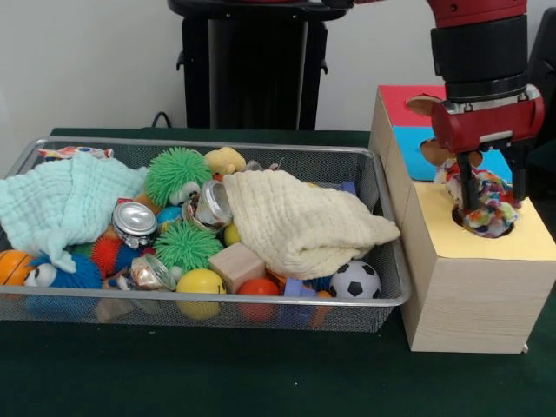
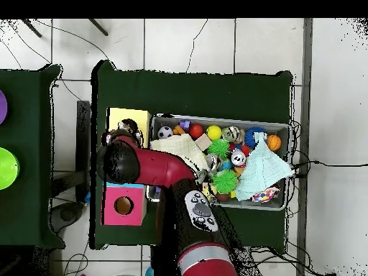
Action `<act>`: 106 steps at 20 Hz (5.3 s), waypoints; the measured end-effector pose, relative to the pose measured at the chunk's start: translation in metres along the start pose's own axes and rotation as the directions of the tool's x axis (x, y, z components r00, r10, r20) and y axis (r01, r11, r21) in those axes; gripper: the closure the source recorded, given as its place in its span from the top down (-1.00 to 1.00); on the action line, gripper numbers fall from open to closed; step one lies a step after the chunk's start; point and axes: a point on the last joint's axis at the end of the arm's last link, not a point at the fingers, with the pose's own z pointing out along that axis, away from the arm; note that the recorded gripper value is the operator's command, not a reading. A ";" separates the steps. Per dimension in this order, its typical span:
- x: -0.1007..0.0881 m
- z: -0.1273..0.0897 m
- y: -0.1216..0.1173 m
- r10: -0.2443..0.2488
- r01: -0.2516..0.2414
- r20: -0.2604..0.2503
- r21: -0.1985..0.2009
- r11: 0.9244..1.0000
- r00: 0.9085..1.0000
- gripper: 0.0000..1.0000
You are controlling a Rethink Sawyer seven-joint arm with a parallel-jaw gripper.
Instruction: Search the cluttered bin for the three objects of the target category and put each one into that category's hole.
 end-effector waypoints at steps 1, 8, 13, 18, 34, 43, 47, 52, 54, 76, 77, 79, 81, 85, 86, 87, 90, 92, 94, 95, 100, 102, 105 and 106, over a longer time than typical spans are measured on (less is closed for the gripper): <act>0.002 0.002 0.003 -0.005 0.005 -0.004 0.000 1.000 1.000 1.00; 0.006 0.005 0.007 -0.014 0.014 -0.011 0.006 1.000 1.000 1.00; 0.005 0.004 -0.002 -0.009 0.009 -0.008 0.022 1.000 1.000 1.00; 0.004 0.002 -0.014 -0.001 0.002 -0.014 0.040 0.999 1.000 1.00; -0.001 0.006 -0.029 0.004 -0.004 -0.009 0.069 0.998 1.000 1.00; -0.003 0.006 -0.029 0.022 -0.021 -0.008 0.057 0.998 1.000 1.00; -0.003 0.004 -0.024 0.030 -0.029 -0.009 0.075 0.997 1.000 1.00; -0.007 -0.008 -0.001 0.003 0.000 -0.038 0.089 0.996 0.999 1.00; -0.010 -0.014 0.006 -0.006 0.010 -0.046 0.088 0.996 0.999 1.00; -0.054 -0.051 -0.008 -0.033 0.027 0.029 0.171 0.985 0.999 1.00; -0.054 -0.052 -0.008 -0.030 0.025 0.030 0.171 0.985 0.999 1.00; -0.054 -0.052 -0.008 -0.025 0.020 0.026 0.168 0.986 0.999 1.00; -0.054 -0.052 -0.008 -0.019 0.016 0.018 0.163 0.986 1.000 1.00; -0.049 -0.052 -0.006 -0.005 0.009 -0.025 0.145 0.989 1.000 1.00; -0.047 -0.052 -0.005 -0.002 0.008 -0.038 0.140 0.990 0.999 1.00; -0.044 -0.052 -0.004 0.001 0.008 -0.068 0.128 0.992 0.998 1.00; -0.034 -0.054 0.001 0.010 0.005 -0.157 0.095 0.995 0.988 -1.00; -0.031 -0.054 0.003 0.012 0.004 -0.183 0.085 0.996 0.983 -1.00; -0.028 -0.055 0.004 0.013 0.002 -0.211 0.075 0.997 0.977 -1.00; -0.027 -0.055 0.005 0.014 0.001 -0.225 0.069 0.998 0.974 -1.00; -0.025 -0.056 0.005 0.016 -0.001 -0.243 0.063 0.998 0.970 -1.00; -0.025 -0.056 0.005 0.016 0.000 -0.243 0.063 0.998 0.970 -1.00; -0.024 -0.054 0.005 0.016 -0.001 -0.251 0.061 0.998 0.968 -1.00; -0.024 -0.053 0.005 0.017 -0.001 -0.254 0.061 0.998 0.967 -1.00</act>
